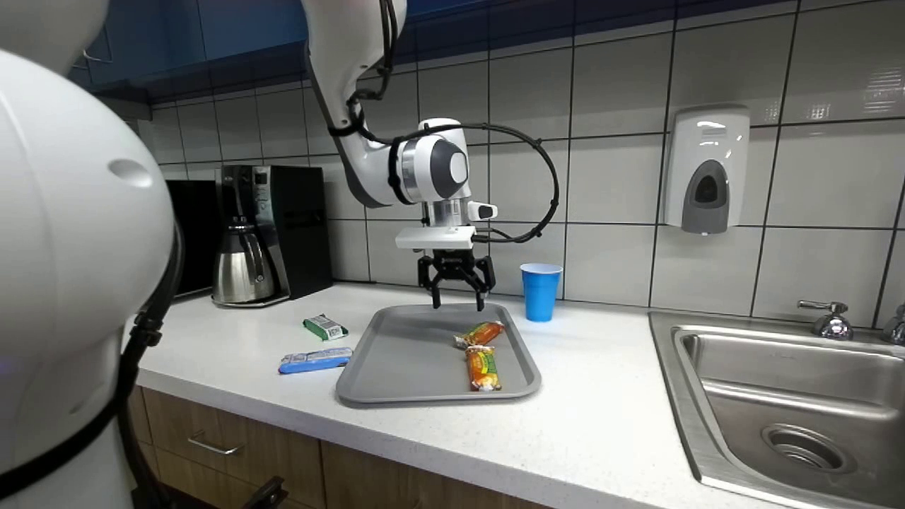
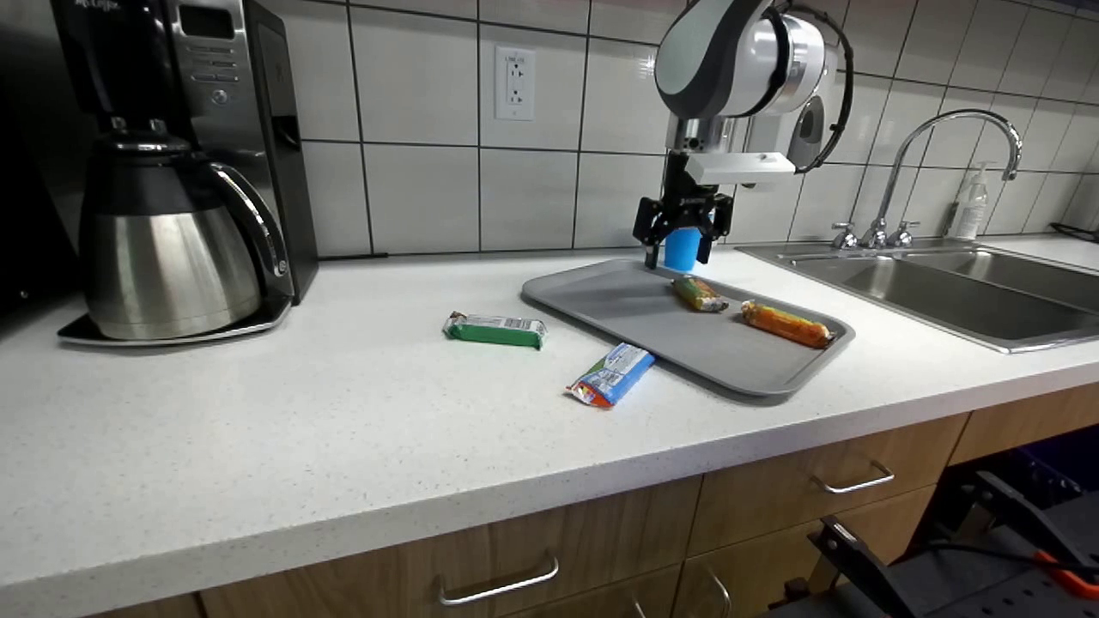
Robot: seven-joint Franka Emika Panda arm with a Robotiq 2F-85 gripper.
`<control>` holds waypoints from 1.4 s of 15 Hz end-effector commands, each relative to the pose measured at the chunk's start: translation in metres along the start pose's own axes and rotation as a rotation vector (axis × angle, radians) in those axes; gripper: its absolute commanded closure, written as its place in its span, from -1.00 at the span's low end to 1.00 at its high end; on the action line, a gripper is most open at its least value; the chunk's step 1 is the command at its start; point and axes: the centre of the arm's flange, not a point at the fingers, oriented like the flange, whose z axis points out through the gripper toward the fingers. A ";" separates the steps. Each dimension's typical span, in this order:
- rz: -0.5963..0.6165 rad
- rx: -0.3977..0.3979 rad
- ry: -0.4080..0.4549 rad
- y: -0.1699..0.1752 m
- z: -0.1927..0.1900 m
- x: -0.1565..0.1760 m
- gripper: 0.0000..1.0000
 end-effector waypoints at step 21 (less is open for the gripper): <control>-0.599 0.103 0.088 -0.157 -0.014 0.000 -1.00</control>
